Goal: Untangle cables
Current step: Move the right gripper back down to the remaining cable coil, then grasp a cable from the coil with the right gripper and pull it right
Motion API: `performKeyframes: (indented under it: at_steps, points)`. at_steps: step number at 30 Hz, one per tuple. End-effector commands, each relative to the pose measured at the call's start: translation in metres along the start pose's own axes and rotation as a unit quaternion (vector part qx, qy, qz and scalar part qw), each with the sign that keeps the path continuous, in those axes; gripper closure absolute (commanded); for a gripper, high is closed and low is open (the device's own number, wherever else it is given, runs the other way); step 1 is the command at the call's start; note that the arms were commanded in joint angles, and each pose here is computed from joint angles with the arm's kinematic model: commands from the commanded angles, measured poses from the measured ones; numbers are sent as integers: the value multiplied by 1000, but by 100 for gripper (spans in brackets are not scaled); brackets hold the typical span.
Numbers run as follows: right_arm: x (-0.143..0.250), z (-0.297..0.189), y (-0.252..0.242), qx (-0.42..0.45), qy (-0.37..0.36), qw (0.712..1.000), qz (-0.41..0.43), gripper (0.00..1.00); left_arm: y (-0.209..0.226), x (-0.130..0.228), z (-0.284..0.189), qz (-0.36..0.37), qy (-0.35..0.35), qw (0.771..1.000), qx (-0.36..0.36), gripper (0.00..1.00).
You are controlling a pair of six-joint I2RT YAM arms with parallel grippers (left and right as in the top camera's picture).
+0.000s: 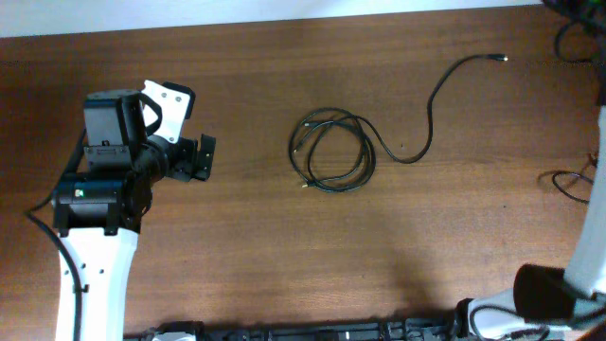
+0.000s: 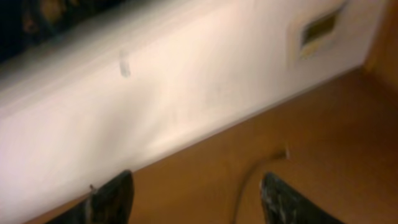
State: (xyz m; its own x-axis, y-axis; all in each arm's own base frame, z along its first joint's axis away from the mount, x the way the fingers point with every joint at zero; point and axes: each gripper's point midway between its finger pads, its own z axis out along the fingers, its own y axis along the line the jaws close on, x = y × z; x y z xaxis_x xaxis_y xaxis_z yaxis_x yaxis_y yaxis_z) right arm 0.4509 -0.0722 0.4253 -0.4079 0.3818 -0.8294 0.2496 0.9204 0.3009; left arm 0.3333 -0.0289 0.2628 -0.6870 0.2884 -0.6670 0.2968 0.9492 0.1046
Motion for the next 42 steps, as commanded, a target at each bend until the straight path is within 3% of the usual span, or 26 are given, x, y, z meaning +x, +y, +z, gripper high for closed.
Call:
performKeyframes:
  at_steps: [1,8,16,21,30,31,32,33,34,35,39,42]
  points:
    - [65,36,27,-125,128,975,-135,29,0,-2,-1,6,-3,1000,3,1]
    - [178,87,35,-212,309,903,-212,15,0,-2,-1,6,-3,1000,3,1]
    - [286,127,64,-247,438,830,-241,14,0,-2,-1,6,-3,1000,3,1]
    - [358,138,59,-198,526,775,-289,14,0,-2,-1,6,-3,1000,3,1]
    - [407,128,60,-195,585,730,-296,16,0,-2,-1,6,-2,1000,3,1]
    - [413,126,56,-192,593,725,-293,22,0,-2,-1,6,-2,1000,3,1]
    - [419,124,52,-190,602,719,-290,37,0,-2,-1,6,-2,1000,3,1]
    - [428,120,47,-187,615,711,-286,58,0,-2,-1,6,-2,1000,3,1]
    - [433,117,44,-185,622,706,-283,86,0,-2,-1,6,-2,1000,3,1]
    - [436,115,41,-183,628,702,-281,96,0,-1,-1,6,-2,1000,3,1]
    - [431,111,43,-183,628,702,-281,96,0,-1,-1,6,-2,1000,3,1]
    - [398,112,59,-191,595,724,-291,96,0,-1,-1,6,-2,1000,3,1]
